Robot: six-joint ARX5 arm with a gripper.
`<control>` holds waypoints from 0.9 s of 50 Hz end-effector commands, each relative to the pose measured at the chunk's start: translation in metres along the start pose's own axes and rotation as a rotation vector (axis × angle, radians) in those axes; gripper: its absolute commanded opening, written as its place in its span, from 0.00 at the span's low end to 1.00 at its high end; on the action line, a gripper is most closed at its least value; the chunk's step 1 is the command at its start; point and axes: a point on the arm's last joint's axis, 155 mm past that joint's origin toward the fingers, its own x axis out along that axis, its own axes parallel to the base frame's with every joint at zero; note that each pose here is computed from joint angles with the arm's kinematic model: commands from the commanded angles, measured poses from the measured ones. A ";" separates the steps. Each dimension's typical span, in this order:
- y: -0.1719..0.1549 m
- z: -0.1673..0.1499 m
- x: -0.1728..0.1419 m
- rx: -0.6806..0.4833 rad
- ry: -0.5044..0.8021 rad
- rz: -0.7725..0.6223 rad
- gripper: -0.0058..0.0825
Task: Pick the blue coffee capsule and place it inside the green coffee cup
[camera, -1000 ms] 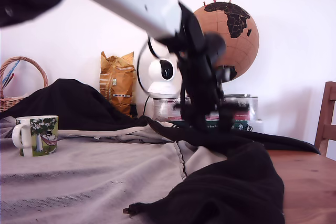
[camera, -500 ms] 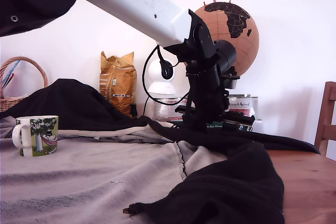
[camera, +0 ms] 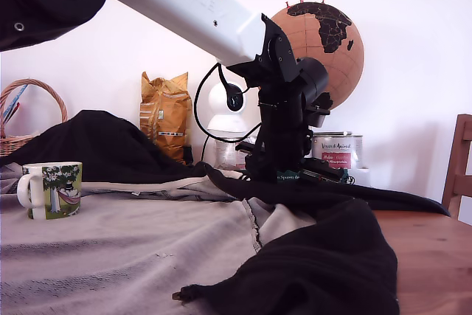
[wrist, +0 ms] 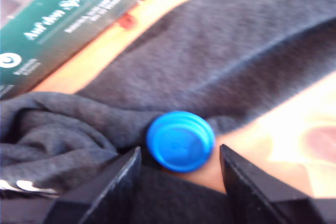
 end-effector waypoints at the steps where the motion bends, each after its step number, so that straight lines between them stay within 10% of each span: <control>1: 0.003 -0.019 0.020 0.018 0.040 0.025 0.55; 35: 0.001 -0.019 0.022 0.062 0.041 -0.022 0.04; 45: 0.004 -0.004 0.014 0.086 0.004 -0.022 0.04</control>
